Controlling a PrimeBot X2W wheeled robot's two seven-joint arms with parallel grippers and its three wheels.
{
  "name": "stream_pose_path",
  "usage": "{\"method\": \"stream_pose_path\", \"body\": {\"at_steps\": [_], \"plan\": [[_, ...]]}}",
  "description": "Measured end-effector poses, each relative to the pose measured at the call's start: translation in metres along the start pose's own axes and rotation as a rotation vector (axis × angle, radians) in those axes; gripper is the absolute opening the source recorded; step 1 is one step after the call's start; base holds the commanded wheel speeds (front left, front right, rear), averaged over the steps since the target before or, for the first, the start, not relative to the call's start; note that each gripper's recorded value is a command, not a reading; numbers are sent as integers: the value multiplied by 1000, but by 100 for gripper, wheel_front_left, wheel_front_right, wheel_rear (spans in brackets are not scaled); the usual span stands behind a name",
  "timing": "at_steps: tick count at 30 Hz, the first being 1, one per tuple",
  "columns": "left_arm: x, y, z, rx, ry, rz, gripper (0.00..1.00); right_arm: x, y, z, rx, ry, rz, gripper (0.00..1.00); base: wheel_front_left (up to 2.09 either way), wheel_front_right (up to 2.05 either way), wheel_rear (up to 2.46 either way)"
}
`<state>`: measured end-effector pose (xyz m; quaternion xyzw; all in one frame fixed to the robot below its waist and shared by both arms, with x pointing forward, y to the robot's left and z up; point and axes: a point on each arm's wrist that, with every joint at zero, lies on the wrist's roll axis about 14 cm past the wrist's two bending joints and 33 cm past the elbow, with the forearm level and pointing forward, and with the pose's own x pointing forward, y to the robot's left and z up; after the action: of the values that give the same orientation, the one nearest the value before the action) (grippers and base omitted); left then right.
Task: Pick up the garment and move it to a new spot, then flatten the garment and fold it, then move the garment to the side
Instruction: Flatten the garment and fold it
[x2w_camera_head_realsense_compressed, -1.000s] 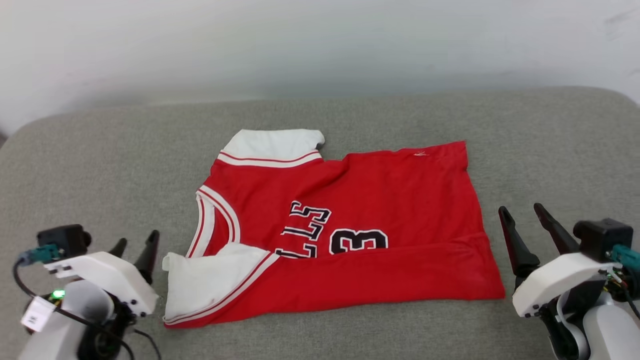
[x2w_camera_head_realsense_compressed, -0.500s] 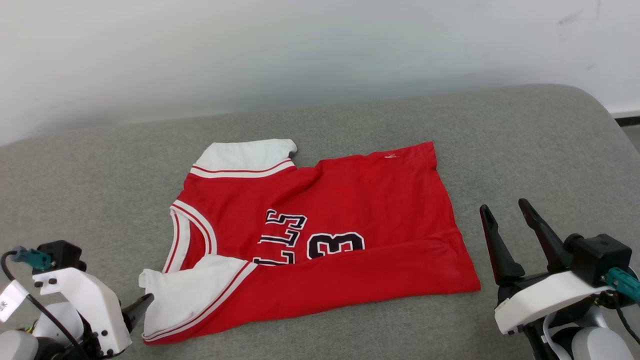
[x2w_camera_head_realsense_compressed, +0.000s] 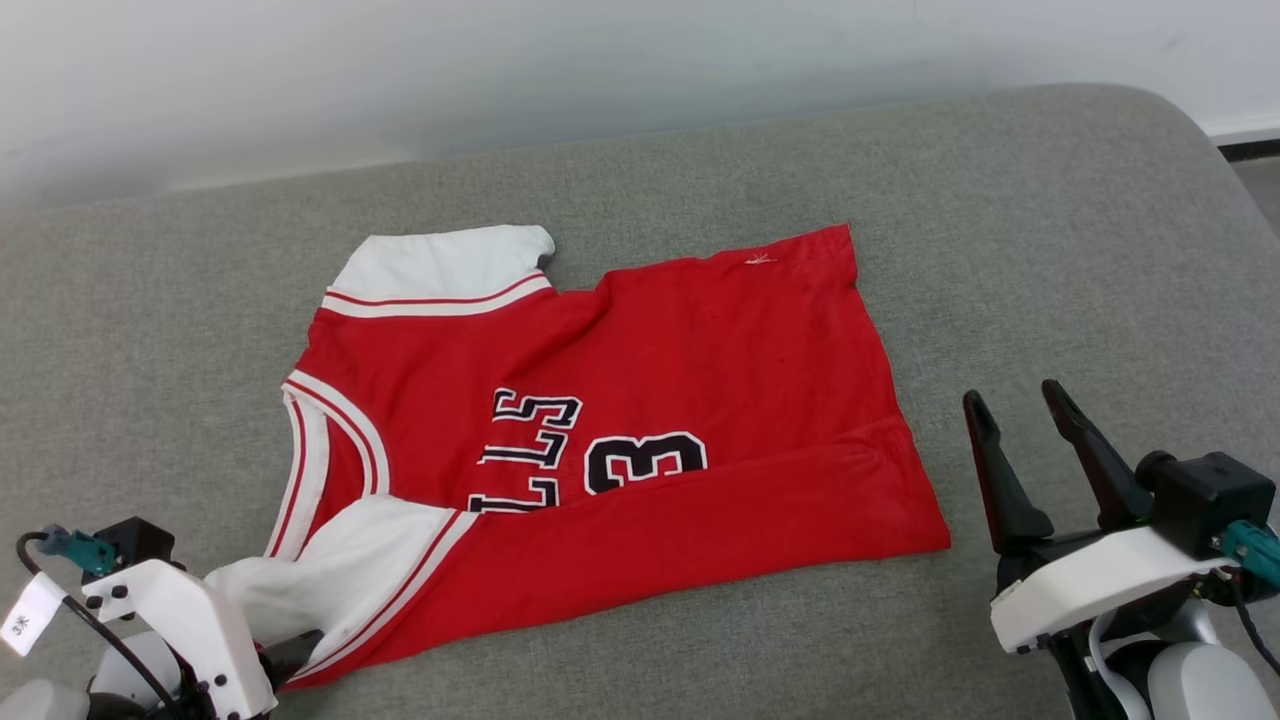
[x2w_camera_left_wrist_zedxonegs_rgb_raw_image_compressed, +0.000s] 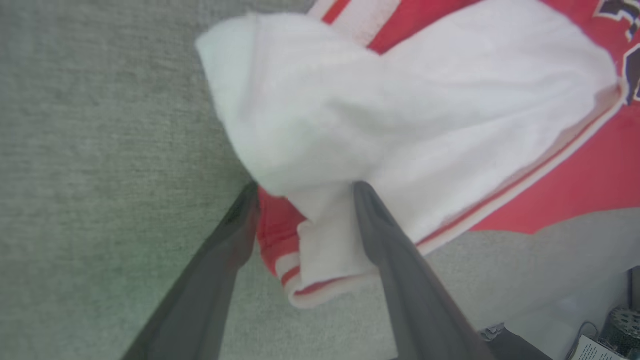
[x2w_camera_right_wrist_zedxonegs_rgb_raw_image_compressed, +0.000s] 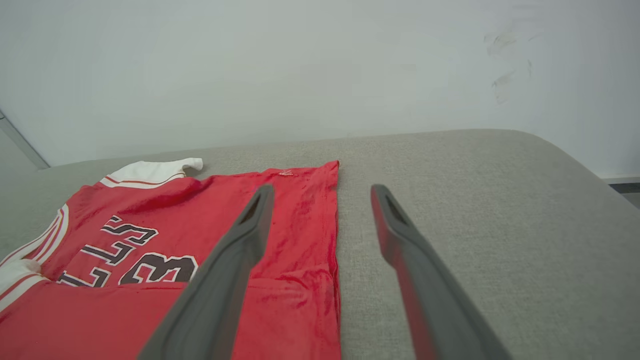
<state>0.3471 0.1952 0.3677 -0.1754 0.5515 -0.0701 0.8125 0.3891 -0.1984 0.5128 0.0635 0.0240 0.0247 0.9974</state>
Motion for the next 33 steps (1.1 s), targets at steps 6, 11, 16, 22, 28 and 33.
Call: {"method": "stream_pose_path", "body": {"at_steps": [6, 11, 16, 22, 28, 33], "plan": [[4, -8, 7, 33, -58, -27, 0, 1, -17, -11, 19, 74, -34, 100, 0, 0, 0], [-9, -13, 21, 79, -157, -22, 0, -5, -27, -36, 62, 231, -37, 100, 0, 0, 0], [-26, -17, 32, 123, -244, -15, 0, -12, -27, -76, 96, 482, -8, 100, 0, 0, 0], [-36, -26, 46, 164, -314, -19, 0, -7, -12, -108, 76, 678, 61, 100, 0, 0, 0], [-32, -28, 54, 179, -323, -16, 0, 2, 1, -139, 51, 857, 121, 100, 0, 0, 0], [-24, -23, 50, 163, -304, -6, 0, 3, 7, -156, 33, 971, 158, 100, 0, 0, 0]]}}
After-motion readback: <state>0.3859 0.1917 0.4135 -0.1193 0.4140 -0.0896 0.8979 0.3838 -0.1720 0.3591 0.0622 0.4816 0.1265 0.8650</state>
